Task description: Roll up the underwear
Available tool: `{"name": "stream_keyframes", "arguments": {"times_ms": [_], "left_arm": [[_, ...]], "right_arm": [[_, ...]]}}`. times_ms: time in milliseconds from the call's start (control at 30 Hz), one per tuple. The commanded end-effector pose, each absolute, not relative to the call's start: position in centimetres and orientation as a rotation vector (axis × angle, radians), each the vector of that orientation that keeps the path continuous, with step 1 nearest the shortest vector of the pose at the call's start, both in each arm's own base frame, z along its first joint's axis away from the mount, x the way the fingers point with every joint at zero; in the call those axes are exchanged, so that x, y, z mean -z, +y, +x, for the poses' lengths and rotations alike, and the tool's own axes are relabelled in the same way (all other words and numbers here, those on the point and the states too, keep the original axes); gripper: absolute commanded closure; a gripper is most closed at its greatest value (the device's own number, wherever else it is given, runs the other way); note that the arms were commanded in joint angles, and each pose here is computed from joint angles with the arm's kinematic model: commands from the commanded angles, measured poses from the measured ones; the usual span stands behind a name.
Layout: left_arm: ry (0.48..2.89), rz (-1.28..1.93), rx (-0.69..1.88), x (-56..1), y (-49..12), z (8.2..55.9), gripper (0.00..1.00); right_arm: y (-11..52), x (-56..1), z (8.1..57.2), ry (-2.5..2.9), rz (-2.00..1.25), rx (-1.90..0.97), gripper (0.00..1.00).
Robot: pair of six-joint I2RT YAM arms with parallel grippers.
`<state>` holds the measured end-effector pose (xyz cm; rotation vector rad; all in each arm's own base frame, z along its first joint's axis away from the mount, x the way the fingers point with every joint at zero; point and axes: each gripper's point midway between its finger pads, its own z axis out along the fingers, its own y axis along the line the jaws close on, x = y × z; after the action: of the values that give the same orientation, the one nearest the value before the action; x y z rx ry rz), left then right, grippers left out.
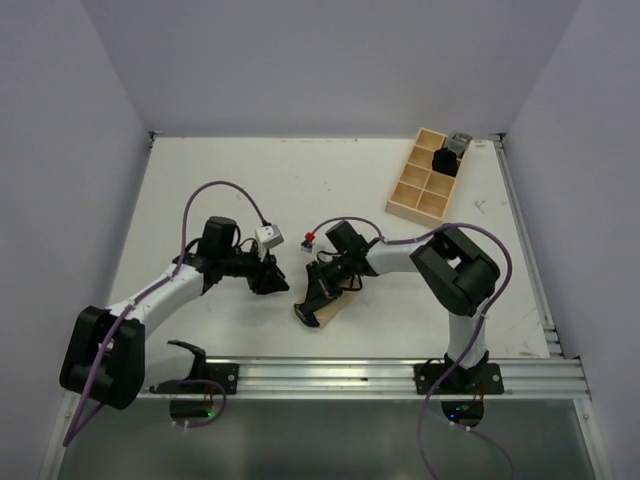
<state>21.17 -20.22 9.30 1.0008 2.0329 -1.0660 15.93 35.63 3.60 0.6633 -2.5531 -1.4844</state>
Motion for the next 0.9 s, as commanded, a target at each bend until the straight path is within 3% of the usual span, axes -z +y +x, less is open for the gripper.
{"name": "stream_keyframes", "arguments": {"times_ms": [0,367,667,867], "left_arm": [[1.824,1.23,1.056,-10.0,-21.2,21.0,0.57],[1.672,1.441,1.131,-9.8,-23.6,20.6,0.61],[1.695,1.566,1.011,-7.7,-22.5,20.3,0.68],[1.669,1.605,1.073,-7.5,-23.3,21.0,0.67]], "right_arm": [[36.0,-5.8,17.0,-2.503,0.7,1.584,1.0],[36.7,-7.2,18.2,-2.457,0.678,1.681,1.0],[35.9,-6.4,19.3,-2.472,0.602,1.673,1.0],[36.0,-6.5,20.0,-2.47,0.563,1.707,1.0]]}}
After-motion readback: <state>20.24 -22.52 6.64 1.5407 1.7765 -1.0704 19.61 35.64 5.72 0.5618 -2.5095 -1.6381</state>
